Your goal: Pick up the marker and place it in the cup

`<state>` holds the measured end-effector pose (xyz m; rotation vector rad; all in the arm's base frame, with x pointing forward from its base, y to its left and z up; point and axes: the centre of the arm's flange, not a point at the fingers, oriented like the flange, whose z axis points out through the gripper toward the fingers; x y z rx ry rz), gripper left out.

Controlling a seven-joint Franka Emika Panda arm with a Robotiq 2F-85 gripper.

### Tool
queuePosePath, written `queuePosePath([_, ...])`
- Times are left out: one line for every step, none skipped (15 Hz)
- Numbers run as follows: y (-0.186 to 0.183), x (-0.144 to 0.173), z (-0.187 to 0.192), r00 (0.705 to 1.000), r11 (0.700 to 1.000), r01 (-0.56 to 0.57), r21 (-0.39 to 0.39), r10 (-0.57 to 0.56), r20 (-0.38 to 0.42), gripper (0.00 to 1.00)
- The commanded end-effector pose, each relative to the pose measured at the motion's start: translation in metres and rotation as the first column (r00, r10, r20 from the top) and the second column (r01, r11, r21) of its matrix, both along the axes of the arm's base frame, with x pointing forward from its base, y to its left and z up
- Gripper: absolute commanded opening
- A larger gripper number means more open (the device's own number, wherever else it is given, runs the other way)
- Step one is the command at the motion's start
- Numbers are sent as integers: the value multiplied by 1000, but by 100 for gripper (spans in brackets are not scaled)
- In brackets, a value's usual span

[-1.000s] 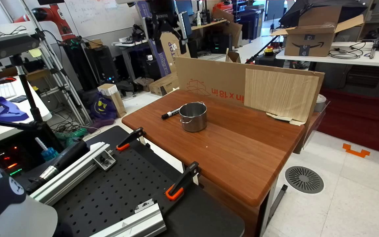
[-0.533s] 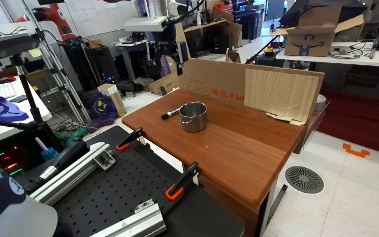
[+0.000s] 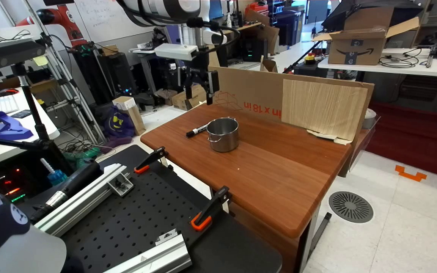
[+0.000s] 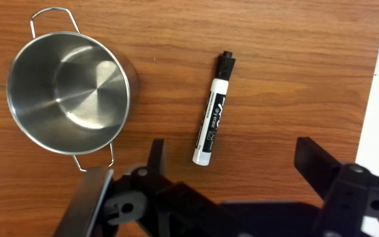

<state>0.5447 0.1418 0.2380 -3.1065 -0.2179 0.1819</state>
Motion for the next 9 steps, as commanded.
queuePosePath([8,16,-19,999,999,42,-15,-42,-15,100])
queuePosePath([10,17,-25,999,999,47,-24,-47,-12,100])
queuePosePath([11,19,-30,999,998,52,-34,-52,-9,100])
queuePosePath([12,22,-35,998,997,60,-42,-61,-15,100])
queuePosePath([14,25,-39,998,996,67,-51,-68,-15,100])
queuePosePath([15,27,-44,997,996,73,-60,-74,-16,100])
queuePosePath([16,29,-47,997,995,78,-69,-79,-16,100])
queuePosePath([17,31,-53,996,994,82,-79,-84,-20,100])
queuePosePath([17,33,-57,996,992,84,-90,-86,-18,100])
